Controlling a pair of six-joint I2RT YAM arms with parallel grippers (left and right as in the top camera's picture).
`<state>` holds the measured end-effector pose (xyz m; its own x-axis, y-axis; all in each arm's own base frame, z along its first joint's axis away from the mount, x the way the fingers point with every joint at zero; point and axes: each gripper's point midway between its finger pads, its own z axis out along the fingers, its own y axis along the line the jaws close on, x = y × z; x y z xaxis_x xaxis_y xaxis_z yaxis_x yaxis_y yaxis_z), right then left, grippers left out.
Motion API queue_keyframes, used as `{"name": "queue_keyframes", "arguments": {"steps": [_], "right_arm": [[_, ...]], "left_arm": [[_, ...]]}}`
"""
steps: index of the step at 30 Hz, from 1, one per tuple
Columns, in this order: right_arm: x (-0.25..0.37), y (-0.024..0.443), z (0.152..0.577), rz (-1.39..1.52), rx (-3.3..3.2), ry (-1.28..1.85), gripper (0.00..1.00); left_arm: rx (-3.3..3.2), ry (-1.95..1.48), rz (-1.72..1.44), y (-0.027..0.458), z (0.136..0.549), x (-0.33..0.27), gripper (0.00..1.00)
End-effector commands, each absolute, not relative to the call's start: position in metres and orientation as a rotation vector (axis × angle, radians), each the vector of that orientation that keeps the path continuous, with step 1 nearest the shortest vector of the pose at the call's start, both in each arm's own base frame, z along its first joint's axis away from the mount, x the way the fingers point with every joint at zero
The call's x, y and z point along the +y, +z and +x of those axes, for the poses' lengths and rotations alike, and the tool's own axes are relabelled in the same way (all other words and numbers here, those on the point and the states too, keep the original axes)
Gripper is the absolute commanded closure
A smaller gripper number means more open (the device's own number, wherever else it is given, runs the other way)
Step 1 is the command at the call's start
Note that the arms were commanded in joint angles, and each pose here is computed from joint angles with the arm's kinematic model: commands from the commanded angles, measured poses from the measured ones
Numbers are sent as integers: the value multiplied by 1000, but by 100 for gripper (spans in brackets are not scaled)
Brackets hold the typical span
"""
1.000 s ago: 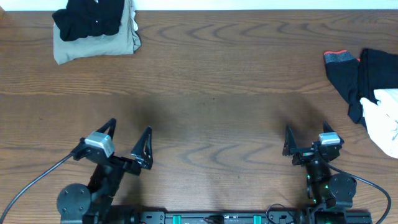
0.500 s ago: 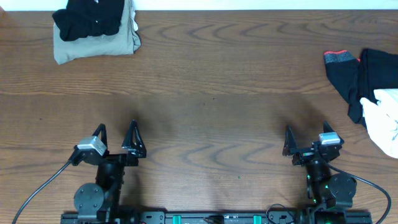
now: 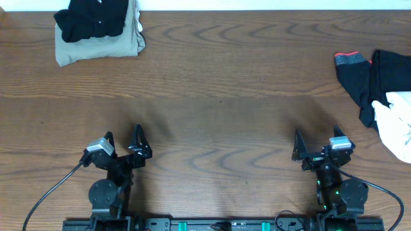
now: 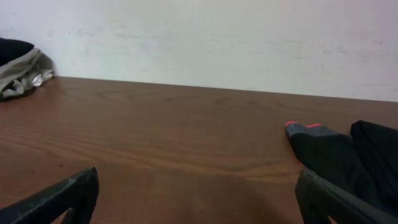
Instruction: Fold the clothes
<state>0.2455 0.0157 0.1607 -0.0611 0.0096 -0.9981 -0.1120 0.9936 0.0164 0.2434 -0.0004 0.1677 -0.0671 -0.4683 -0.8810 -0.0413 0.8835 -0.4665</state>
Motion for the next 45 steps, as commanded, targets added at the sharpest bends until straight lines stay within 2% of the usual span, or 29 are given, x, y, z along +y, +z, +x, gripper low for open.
{"name": "queue_keyframes", "arguments": {"steps": [1,9,45], "right_arm": [[15,160,245,-83,1629,98,1],[15,160,245,-83,1628,97,1],[15,160,245,-82,1629,97,1]], "left_arm": [[1605,-331,-400,159,246,3,2],[1703,-236,-314,136,244,2,2],[1702,-142,-301,137,243,16,2]]}}
